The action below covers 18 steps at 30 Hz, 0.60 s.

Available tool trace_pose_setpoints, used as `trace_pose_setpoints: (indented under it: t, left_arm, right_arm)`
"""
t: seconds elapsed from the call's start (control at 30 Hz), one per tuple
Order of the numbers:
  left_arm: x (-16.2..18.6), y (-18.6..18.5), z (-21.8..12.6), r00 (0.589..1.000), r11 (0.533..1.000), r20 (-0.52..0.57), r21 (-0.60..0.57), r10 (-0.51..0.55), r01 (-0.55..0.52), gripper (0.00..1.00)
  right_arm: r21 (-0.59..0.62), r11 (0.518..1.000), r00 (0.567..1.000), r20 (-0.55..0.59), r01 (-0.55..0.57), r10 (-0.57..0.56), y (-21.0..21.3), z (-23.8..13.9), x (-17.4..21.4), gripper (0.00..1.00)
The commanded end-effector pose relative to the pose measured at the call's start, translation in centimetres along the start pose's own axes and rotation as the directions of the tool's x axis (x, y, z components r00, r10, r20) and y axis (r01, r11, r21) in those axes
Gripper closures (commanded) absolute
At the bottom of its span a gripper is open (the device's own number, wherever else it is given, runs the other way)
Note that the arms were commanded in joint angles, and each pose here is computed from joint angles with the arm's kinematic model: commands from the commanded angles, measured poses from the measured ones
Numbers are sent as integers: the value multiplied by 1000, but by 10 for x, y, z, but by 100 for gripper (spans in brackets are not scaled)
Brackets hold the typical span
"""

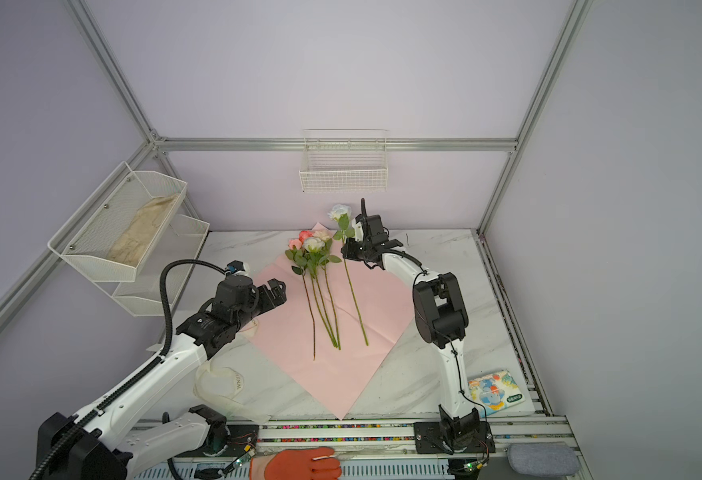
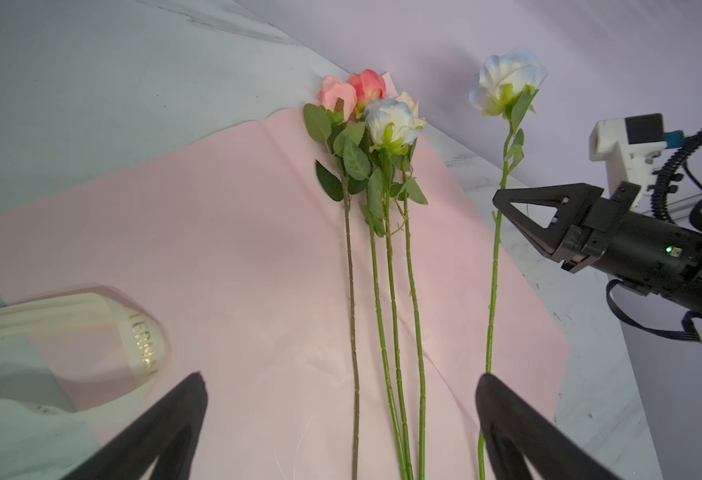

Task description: Tie the bouquet of fake flowers

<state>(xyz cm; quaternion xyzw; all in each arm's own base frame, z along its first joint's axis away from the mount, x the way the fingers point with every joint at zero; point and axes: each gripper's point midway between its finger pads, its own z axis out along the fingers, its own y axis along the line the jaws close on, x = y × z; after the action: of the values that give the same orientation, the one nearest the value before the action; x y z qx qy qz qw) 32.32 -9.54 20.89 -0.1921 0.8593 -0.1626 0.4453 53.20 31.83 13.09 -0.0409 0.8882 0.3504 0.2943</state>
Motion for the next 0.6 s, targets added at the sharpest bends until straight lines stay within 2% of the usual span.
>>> trace_pose_setpoints:
  t: [0.0,0.27,0.4,0.57]
  left_arm:
    - [6,23,-2,1000,998,13,-62,-14,14,0]
    - [5,23,1,1000,998,2,-65,-9,10,1]
    - [6,19,5,1000,998,-18,-57,-6,5,0]
    - [12,18,11,999,999,-48,-50,-6,3,0]
  right_arm:
    - [-50,998,999,-12,-45,45,18,12,2,98]
    - [-71,996,992,-120,-57,48,19,56,36,95]
    - [-52,998,986,-165,-43,34,12,72,53,82]
    - [-34,998,979,-195,-62,54,1,80,66,83]
